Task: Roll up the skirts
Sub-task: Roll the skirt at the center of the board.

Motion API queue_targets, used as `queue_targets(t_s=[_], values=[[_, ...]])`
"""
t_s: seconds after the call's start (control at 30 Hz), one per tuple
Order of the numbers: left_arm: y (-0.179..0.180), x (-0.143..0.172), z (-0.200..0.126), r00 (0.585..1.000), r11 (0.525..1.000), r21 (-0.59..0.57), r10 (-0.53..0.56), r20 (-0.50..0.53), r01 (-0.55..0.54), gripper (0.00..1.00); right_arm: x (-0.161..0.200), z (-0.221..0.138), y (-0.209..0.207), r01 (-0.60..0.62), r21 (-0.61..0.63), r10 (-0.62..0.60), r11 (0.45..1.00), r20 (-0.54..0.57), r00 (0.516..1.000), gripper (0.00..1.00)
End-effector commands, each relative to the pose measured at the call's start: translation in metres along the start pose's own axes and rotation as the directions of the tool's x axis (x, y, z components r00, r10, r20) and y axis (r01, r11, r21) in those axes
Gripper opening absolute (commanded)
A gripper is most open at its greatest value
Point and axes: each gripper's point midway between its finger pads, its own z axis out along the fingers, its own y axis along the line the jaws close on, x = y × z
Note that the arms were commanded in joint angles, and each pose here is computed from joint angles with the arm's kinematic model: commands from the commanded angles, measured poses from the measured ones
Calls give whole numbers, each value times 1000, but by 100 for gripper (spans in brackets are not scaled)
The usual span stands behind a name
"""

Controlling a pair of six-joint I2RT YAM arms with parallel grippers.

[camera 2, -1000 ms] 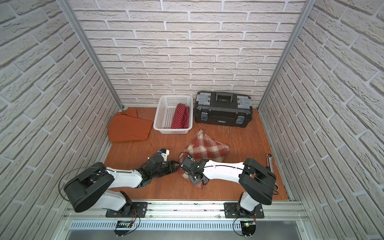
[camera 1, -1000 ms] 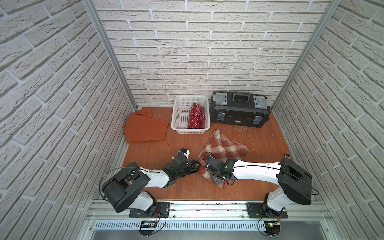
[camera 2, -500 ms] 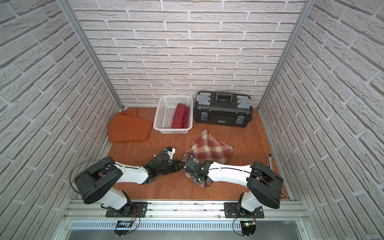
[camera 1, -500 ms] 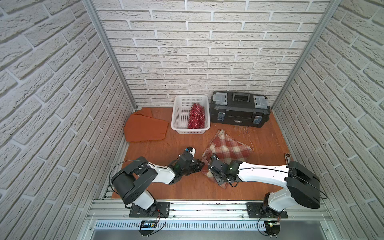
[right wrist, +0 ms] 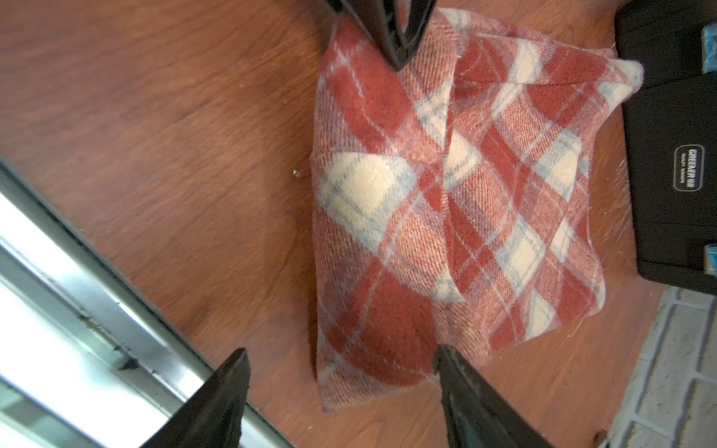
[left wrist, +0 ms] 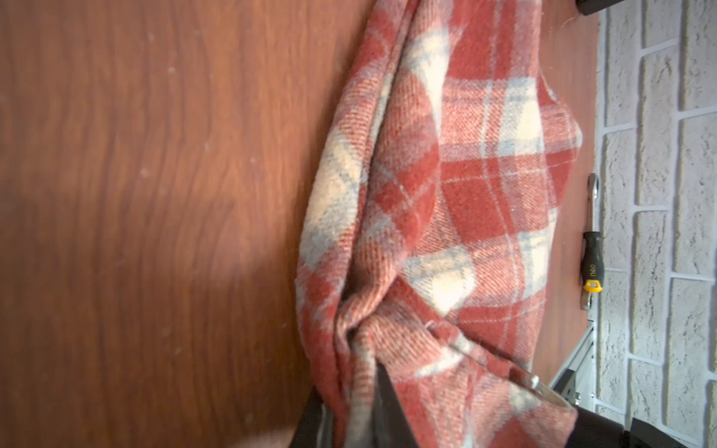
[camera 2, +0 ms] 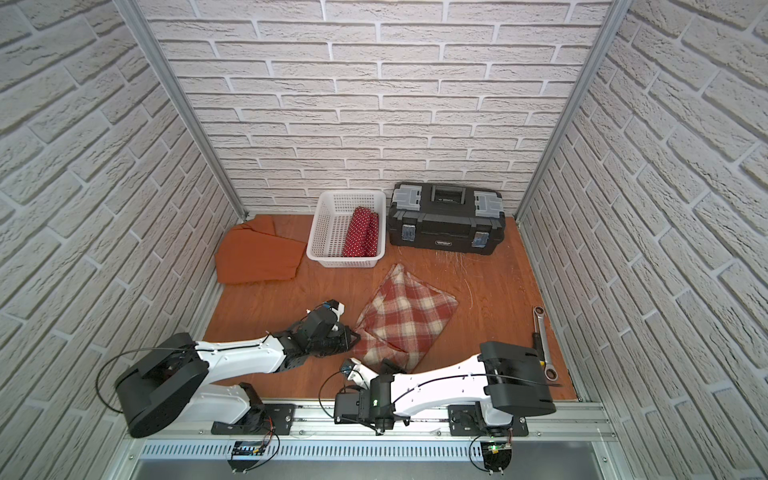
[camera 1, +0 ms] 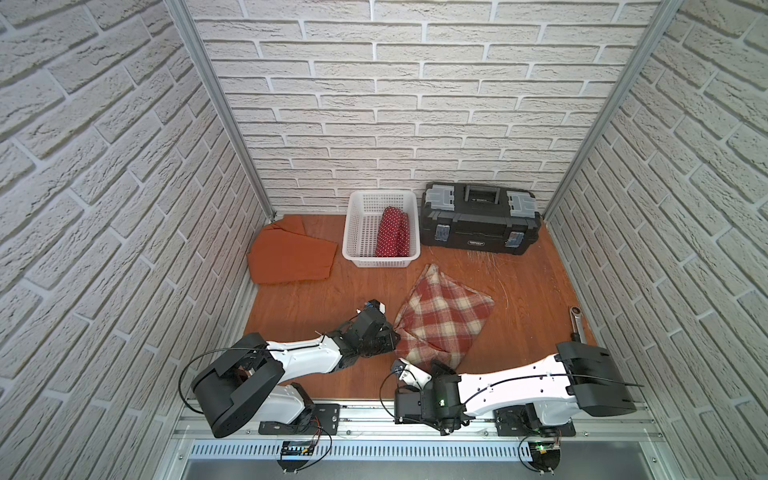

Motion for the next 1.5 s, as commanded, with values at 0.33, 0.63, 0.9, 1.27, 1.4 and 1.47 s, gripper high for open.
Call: queue_targets(t_s=[0.33,0.63,0.9,1.27,1.4,1.47], values=[[13,9,-26,999,998,-58,-22,-25,21,0,-20,40,6,158,291,-146,944,-63,987,85],[17,14,-31,998,996,-78,-40,-40,37,0,-14,48,-21,91,455,-29,886,-142,989,70],[20,13,-40,999,996,-84,-46,-27,43,0,-10,57,-21,107,422,-33,900,-179,983,28],[50,-47,-111,972,976,-165,-105,210,141,90,-20,37,33,60,-22,-62,998,-149,987,16],[54,-54,-123,958,975,-129,-143,247,179,91,-30,13,56,9,-268,-40,963,-110,993,17],[52,-53,-118,961,977,-111,-150,233,180,92,-34,5,58,-28,-365,-12,930,-109,994,18]])
